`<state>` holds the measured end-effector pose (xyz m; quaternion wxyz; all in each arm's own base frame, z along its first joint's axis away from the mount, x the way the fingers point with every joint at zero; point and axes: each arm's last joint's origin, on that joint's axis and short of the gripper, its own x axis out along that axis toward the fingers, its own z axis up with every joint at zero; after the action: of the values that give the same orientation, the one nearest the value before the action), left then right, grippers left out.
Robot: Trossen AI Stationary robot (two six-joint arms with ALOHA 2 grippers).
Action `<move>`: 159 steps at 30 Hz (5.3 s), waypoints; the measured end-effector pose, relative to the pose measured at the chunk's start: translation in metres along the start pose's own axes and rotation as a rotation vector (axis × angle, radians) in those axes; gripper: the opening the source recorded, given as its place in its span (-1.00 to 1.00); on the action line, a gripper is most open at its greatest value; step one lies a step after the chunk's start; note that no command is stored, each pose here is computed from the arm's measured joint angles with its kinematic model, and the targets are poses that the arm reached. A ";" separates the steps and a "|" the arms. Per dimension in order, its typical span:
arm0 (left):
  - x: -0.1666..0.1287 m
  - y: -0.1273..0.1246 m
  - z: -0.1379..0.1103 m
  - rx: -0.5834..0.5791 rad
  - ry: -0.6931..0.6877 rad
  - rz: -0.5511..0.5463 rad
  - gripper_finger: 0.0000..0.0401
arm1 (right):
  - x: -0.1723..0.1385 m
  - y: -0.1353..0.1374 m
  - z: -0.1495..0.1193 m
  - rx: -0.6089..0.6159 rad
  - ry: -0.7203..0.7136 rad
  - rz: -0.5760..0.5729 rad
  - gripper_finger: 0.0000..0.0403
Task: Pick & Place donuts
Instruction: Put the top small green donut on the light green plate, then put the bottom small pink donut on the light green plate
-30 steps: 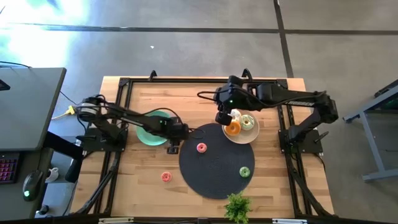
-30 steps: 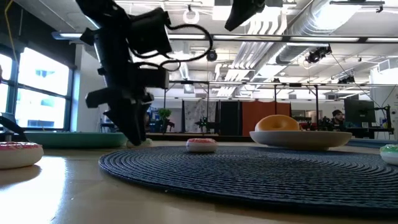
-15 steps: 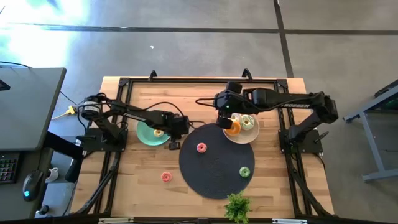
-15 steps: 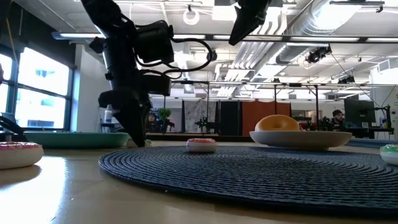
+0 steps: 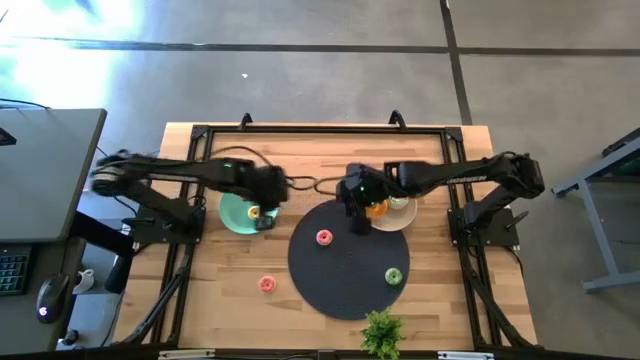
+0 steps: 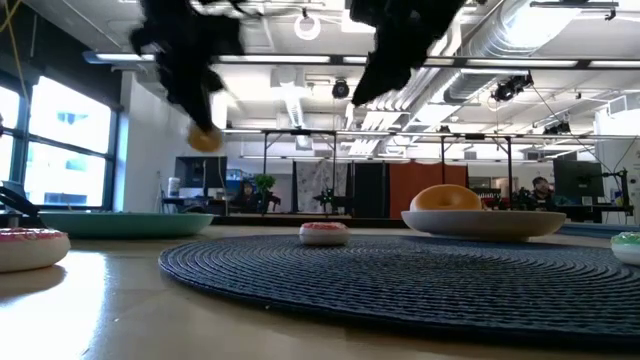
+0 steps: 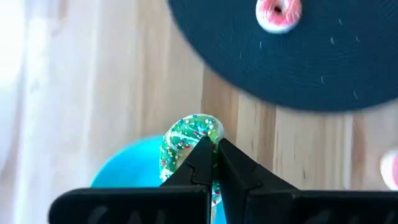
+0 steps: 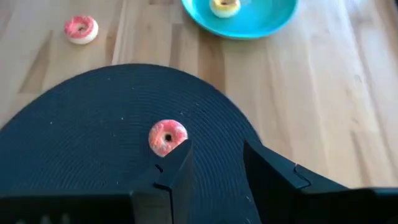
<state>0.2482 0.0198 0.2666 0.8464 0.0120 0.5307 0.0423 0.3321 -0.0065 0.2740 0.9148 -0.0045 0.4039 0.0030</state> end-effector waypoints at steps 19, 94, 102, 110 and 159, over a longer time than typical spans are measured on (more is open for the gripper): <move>0.044 0.000 -0.080 -0.166 -0.095 0.193 -0.88 | 0.075 0.015 -0.046 0.109 -0.088 -0.024 -0.32; 0.047 -0.127 -0.088 0.038 -0.021 -0.051 -0.91 | 0.113 0.015 -0.054 0.199 -0.037 0.071 -0.32; -0.014 -0.066 -0.114 -0.166 -0.116 0.287 -0.90 | 0.117 0.015 -0.056 0.222 -0.027 0.053 -0.32; -0.030 -0.033 -0.128 -0.427 -0.074 0.328 -0.89 | 0.127 0.013 -0.065 0.224 0.013 -0.008 -0.32; 0.057 -0.041 -0.142 -0.468 -0.061 0.173 -0.89 | 0.127 0.014 -0.064 0.196 0.009 0.021 -0.32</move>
<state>0.1480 -0.0193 0.1507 0.8351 -0.1377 0.4776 0.2357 0.3701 0.0069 0.1369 0.9090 0.0893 0.4063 -0.0270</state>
